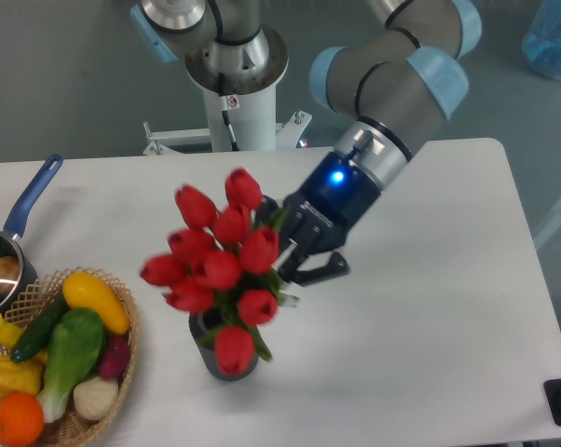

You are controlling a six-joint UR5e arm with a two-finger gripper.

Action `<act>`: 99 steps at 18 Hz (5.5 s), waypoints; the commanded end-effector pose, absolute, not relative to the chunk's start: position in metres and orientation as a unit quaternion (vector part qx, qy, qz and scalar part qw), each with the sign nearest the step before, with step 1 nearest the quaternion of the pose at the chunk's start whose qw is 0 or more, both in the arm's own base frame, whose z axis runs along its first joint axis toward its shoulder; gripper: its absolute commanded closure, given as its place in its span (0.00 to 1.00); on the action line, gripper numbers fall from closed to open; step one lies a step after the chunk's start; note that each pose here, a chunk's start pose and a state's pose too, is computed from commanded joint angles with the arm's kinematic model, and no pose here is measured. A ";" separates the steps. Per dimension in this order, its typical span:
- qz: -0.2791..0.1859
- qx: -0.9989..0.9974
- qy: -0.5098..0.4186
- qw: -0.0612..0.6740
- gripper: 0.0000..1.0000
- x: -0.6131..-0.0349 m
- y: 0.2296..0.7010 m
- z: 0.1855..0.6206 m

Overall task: Insert the flowers into the vase
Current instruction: 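Lower the tulip stems down into the grey vase opening, then push the tulip stems deeper into the vase, adjusting the bunch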

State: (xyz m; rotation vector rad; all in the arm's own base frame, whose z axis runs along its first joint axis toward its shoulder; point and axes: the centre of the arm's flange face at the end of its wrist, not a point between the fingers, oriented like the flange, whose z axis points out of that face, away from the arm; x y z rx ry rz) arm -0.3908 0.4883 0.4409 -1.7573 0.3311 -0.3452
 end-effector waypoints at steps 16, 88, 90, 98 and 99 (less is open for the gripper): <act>-0.155 -0.720 0.186 0.651 0.85 -0.384 0.490 0.415; -0.199 -0.679 0.169 0.686 0.83 -0.391 0.496 0.277; -0.200 -0.680 0.168 0.686 0.83 -0.392 0.496 0.275; -0.190 -0.678 0.173 0.688 0.83 -0.398 0.495 0.254; -0.190 -0.678 0.174 0.688 0.83 -0.397 0.496 0.254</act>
